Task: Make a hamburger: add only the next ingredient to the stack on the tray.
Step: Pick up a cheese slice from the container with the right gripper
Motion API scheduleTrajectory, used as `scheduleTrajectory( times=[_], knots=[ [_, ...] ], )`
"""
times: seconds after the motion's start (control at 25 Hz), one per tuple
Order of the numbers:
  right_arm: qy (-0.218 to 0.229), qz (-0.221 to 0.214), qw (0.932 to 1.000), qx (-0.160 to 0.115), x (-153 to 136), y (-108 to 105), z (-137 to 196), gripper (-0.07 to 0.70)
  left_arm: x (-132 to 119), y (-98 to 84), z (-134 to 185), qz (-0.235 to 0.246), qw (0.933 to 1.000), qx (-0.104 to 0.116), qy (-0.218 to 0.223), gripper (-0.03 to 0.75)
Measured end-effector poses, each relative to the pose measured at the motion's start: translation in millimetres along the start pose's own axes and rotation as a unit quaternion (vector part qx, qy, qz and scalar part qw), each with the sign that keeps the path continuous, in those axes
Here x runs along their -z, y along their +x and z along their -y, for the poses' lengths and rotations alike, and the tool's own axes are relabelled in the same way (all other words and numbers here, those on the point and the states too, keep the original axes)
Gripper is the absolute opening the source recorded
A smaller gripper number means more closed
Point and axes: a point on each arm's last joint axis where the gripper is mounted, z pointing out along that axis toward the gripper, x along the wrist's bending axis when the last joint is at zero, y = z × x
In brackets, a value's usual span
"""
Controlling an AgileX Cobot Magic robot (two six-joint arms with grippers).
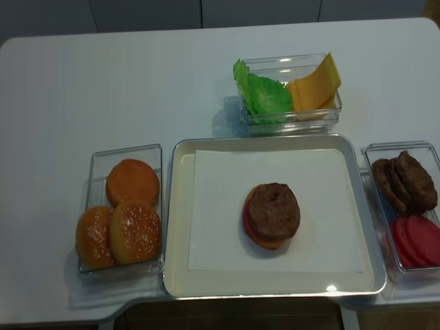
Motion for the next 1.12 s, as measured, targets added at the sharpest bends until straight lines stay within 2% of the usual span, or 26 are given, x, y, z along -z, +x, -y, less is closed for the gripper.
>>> scheduleTrajectory(
  times=[1.12],
  knots=[
    [0.0, 0.0, 1.0, -0.001, 0.0, 0.0, 0.0, 0.447, 0.0, 0.0, 0.0, 0.0, 1.0, 0.0, 0.0, 0.417]
  ],
)
